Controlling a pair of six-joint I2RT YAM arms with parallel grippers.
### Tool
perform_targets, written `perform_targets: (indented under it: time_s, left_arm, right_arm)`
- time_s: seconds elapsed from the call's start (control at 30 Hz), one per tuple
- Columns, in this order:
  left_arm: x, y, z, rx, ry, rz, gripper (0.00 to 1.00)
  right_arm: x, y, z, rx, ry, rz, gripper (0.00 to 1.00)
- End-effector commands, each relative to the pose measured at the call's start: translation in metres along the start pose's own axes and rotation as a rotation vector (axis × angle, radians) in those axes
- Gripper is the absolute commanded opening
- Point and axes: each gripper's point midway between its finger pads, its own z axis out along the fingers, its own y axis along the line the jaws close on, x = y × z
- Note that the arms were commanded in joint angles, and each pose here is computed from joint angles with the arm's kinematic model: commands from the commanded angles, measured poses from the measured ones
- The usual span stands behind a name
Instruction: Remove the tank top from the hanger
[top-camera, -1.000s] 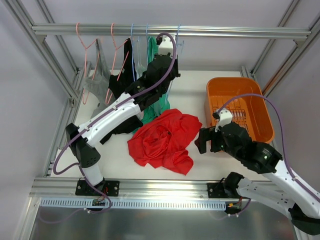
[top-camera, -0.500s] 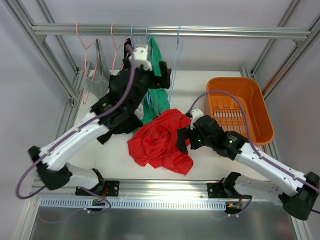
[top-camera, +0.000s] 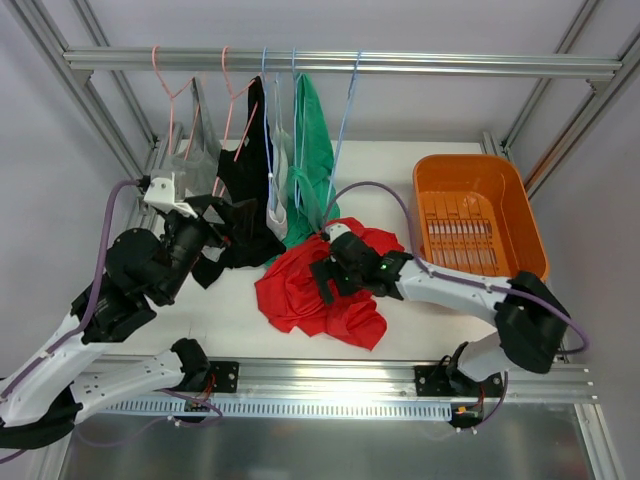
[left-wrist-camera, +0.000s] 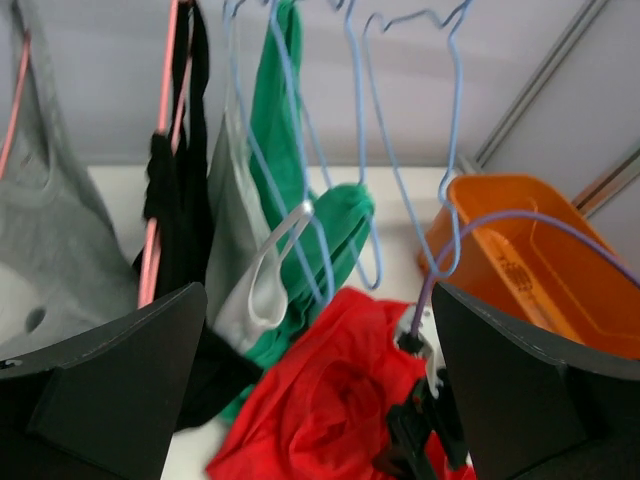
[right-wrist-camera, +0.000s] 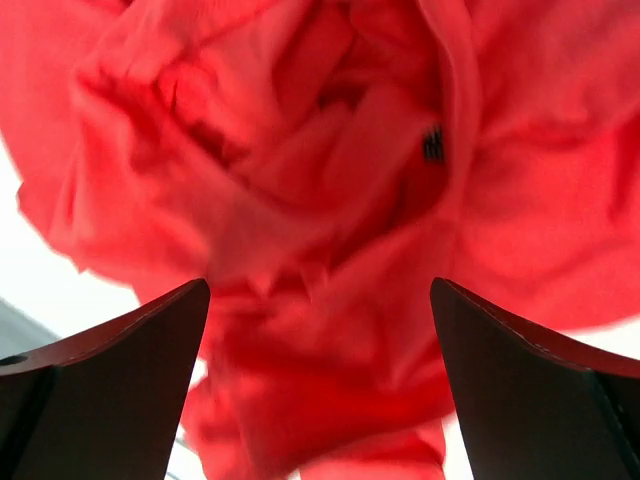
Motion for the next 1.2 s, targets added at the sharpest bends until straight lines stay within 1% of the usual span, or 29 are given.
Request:
perform_targets:
  time_s: [0.0, 0.1, 0.27, 0.3, 0.37, 0.4, 0.43, 0.47, 0.5, 0.53, 0.57, 0.6, 0.63, 0.67, 0.7, 0.73, 0.77, 0.8, 0.93, 0.97, 1.03, 1.07, 1.13, 1.17]
  left_arm:
    - [0.031, 0.027, -0.019, -0.084, 0.103, 0.015, 0.99]
    - [0.052, 0.037, -0.032, -0.093, 0.172, 0.028, 0.99]
    - [0.084, 0.049, -0.049, -0.097, 0.288, 0.058, 0.99]
    - [0.088, 0.051, -0.052, -0.097, 0.301, 0.067, 0.99]
    - [0.098, 0.056, -0.057, -0.098, 0.335, 0.097, 0.99]
    - [0.100, 0.059, -0.060, -0.097, 0.338, 0.112, 0.99]
    - [0.107, 0.062, -0.061, -0.103, 0.351, 0.128, 0.99]
    - [0.109, 0.065, -0.062, -0.109, 0.356, 0.139, 0.99]
    - [0.111, 0.067, -0.064, -0.104, 0.357, 0.150, 0.99]
    - [0.116, 0.068, -0.064, -0.103, 0.367, 0.158, 0.99]
    - [0.117, 0.069, -0.065, -0.106, 0.368, 0.164, 0.99]
    - [0.117, 0.074, -0.065, -0.127, 0.355, 0.161, 0.99]
    - [0.121, 0.079, -0.065, -0.153, 0.353, 0.166, 0.99]
    - [0.121, 0.084, -0.066, -0.178, 0.345, 0.163, 0.99]
    - [0.119, 0.091, -0.067, -0.217, 0.322, 0.150, 0.99]
    - [0.123, 0.094, -0.068, -0.231, 0.321, 0.150, 0.99]
    - [0.122, 0.097, -0.069, -0.243, 0.311, 0.143, 0.99]
    - [0.119, 0.100, -0.071, -0.249, 0.292, 0.123, 0.99]
    - [0.117, 0.111, -0.079, -0.276, 0.246, 0.097, 0.99]
    - [0.113, 0.113, -0.082, -0.273, 0.225, 0.077, 0.99]
    - [0.111, 0.116, -0.085, -0.280, 0.210, 0.065, 0.99]
    - [0.109, 0.119, -0.087, -0.284, 0.194, 0.054, 0.99]
    - [0.108, 0.121, -0.089, -0.289, 0.181, 0.042, 0.99]
    - [0.106, 0.123, -0.091, -0.290, 0.169, 0.032, 0.99]
  right_arm:
    - [-0.036, 0.007, 0.023, 0.062, -0.095, -0.006, 0.99]
    - [-0.023, 0.006, 0.048, 0.084, -0.035, -0.014, 1.00]
    - [0.003, -0.004, 0.071, 0.154, 0.022, 0.002, 0.99]
    - [0.007, -0.005, 0.073, 0.161, 0.022, 0.015, 0.97]
    - [0.021, -0.006, 0.074, 0.161, 0.034, 0.018, 0.88]
    - [0.020, -0.004, 0.075, 0.145, 0.015, 0.030, 0.68]
    - [0.018, -0.002, 0.071, 0.132, -0.004, 0.041, 0.53]
    - [0.018, -0.001, 0.069, 0.120, -0.014, 0.047, 0.42]
    - [0.021, -0.002, 0.068, 0.110, -0.021, 0.049, 0.28]
    - [0.020, -0.001, 0.064, 0.104, -0.031, 0.047, 0.22]
    - [0.010, 0.001, 0.053, 0.084, -0.067, 0.056, 0.15]
    - [0.010, 0.001, 0.048, 0.076, -0.077, 0.055, 0.01]
    - [0.006, 0.002, 0.040, 0.067, -0.100, 0.057, 0.00]
    - [-0.008, 0.004, 0.024, 0.047, -0.154, 0.065, 0.00]
    - [-0.011, 0.003, 0.015, 0.043, -0.172, 0.065, 0.00]
    - [-0.016, 0.004, 0.006, 0.033, -0.193, 0.064, 0.00]
    - [-0.030, 0.006, -0.014, 0.009, -0.250, 0.064, 0.00]
    - [-0.031, 0.004, -0.023, 0.009, -0.257, 0.059, 0.00]
    - [-0.062, 0.005, -0.078, -0.018, -0.376, 0.045, 0.00]
    - [-0.064, 0.000, -0.088, 0.003, -0.380, 0.038, 0.00]
    - [-0.078, -0.005, -0.117, 0.010, -0.440, 0.016, 0.00]
    - [-0.093, -0.007, -0.137, 0.019, -0.487, 0.020, 0.00]
    - [-0.100, -0.015, -0.164, 0.046, -0.515, -0.007, 0.00]
    - [-0.113, -0.020, -0.188, 0.072, -0.551, -0.011, 0.00]
